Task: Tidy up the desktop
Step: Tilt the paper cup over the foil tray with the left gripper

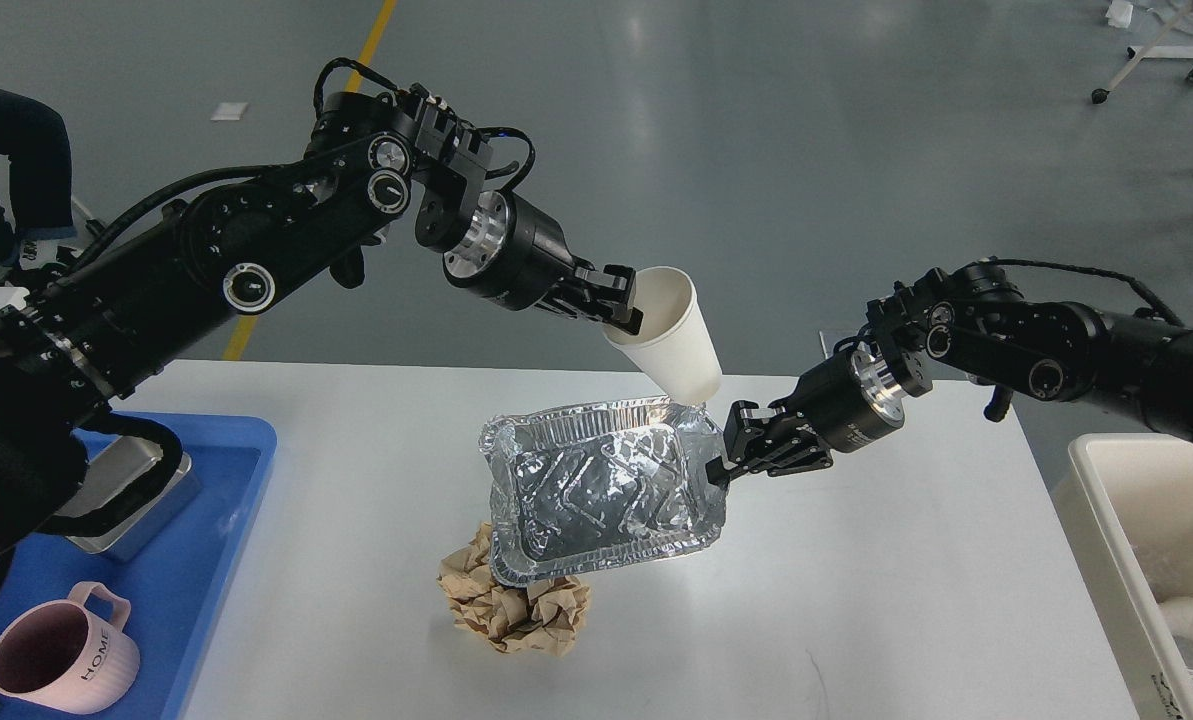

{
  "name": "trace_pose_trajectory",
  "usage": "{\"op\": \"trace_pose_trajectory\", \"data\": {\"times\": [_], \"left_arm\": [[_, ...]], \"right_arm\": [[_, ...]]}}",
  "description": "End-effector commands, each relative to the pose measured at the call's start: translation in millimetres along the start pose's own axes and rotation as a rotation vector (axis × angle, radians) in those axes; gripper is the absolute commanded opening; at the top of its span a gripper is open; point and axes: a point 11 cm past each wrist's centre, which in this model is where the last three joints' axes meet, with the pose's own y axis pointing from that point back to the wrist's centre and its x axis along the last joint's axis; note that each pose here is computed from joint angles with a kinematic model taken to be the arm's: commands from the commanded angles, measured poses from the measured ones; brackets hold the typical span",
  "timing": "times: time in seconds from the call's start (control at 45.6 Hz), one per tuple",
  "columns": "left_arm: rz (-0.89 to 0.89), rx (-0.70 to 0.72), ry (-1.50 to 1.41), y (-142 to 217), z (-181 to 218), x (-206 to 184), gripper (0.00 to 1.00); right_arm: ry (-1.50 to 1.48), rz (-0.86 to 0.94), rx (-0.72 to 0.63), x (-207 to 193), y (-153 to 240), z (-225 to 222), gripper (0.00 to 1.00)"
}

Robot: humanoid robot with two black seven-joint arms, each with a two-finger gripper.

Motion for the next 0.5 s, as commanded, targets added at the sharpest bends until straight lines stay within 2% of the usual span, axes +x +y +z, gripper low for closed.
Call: {"op": "trace_pose_trajectory", "data": {"times": [0.0,0.482], "left_arm": [[-0.009,-0.002,0.000,-4.0,0.8,-2.6,0.02],[-0.057,-0.035,-0.015,-26.4,17.0,-15.5,0.03]], "right_arm": [[-0.046,-0.003,0.003,1.9,4.2,8.1,0.00],[-0.061,-0.003,0.017,3.5,0.3,6.4,0.00]]}}
